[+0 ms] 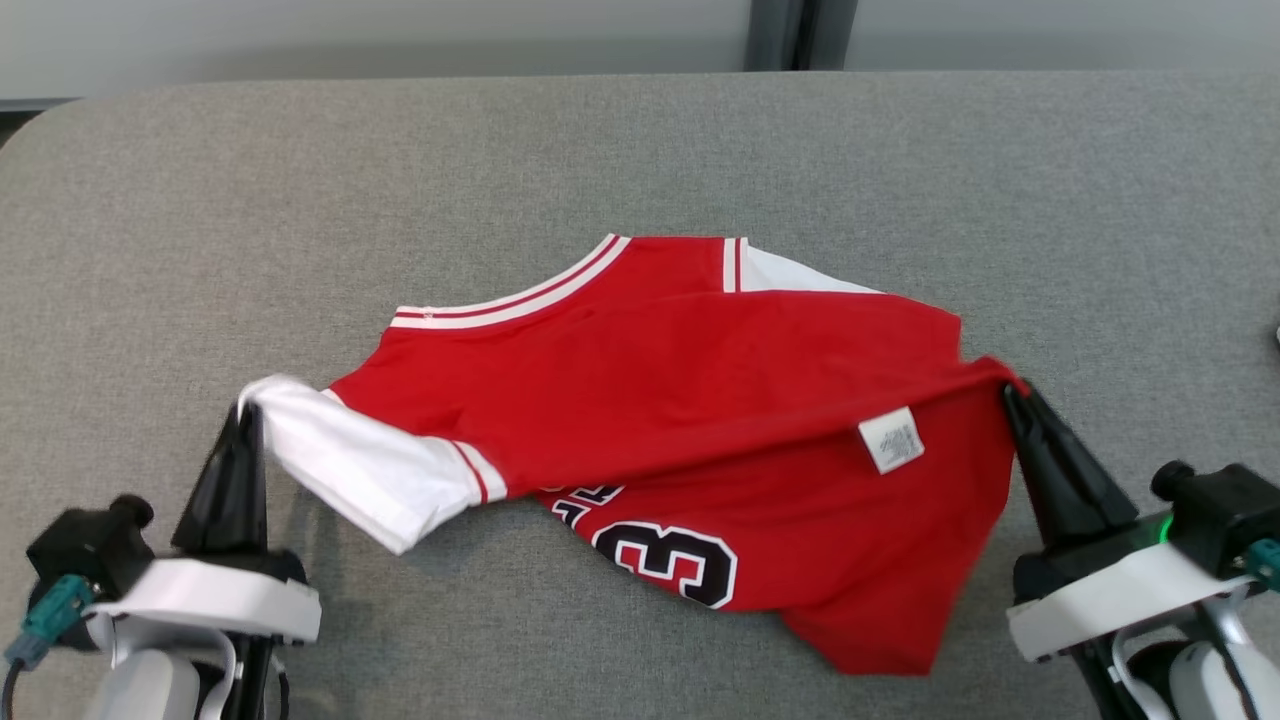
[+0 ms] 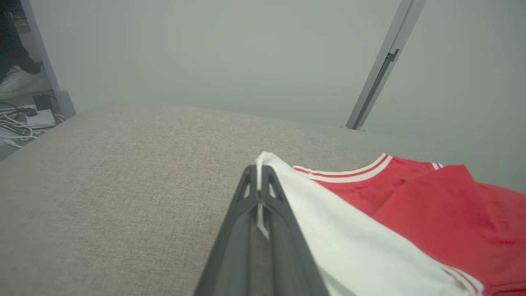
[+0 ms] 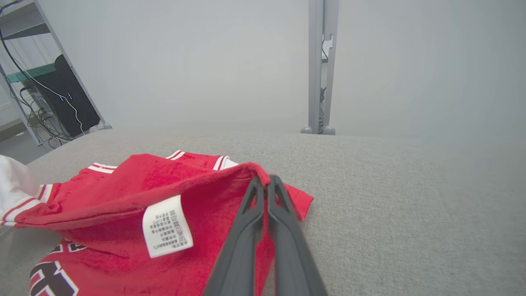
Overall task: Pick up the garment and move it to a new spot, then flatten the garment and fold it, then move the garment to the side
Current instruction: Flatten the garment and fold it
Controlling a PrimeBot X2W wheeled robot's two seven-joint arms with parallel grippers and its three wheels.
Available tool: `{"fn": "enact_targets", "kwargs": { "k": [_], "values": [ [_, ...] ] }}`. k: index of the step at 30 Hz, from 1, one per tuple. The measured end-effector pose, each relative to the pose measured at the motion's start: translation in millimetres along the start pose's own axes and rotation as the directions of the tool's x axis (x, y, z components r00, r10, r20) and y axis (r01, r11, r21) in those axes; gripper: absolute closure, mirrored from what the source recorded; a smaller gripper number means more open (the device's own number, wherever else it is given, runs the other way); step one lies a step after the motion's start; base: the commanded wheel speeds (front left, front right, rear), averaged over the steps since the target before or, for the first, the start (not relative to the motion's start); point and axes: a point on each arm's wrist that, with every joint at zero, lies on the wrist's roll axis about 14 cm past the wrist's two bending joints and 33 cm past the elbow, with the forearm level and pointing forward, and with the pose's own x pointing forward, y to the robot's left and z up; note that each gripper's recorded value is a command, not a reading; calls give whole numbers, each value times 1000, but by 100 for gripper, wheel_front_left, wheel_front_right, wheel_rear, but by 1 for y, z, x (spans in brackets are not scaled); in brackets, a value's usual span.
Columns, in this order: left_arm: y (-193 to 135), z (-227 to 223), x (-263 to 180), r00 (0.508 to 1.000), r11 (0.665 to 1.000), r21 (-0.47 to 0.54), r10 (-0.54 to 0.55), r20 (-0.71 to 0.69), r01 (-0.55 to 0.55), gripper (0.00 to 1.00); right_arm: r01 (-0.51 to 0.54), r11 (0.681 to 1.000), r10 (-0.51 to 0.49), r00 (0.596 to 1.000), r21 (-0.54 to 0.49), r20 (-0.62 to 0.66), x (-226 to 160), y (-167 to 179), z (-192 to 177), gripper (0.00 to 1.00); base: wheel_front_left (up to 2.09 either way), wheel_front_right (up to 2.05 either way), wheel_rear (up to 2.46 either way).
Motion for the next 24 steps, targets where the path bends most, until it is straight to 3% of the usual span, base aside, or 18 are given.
{"fn": "enact_targets", "kwargs": {
  "k": [5,10,18,24],
  "values": [
    [-31,84,9,963,994,73,-101,250,85,100,-19,997,31,987,-76,156,6,1,54,100,0,0,0],
    [-60,176,4,853,981,141,-186,487,134,100,1,985,56,944,-172,325,8,-4,121,100,0,0,0],
    [-113,302,-24,635,938,295,-342,693,182,100,74,964,87,819,-255,568,-11,-9,230,100,0,0,0],
    [-140,355,-48,523,916,350,-400,753,198,100,146,953,79,723,-265,686,-39,-18,291,100,0,0,0]
  ]
}}
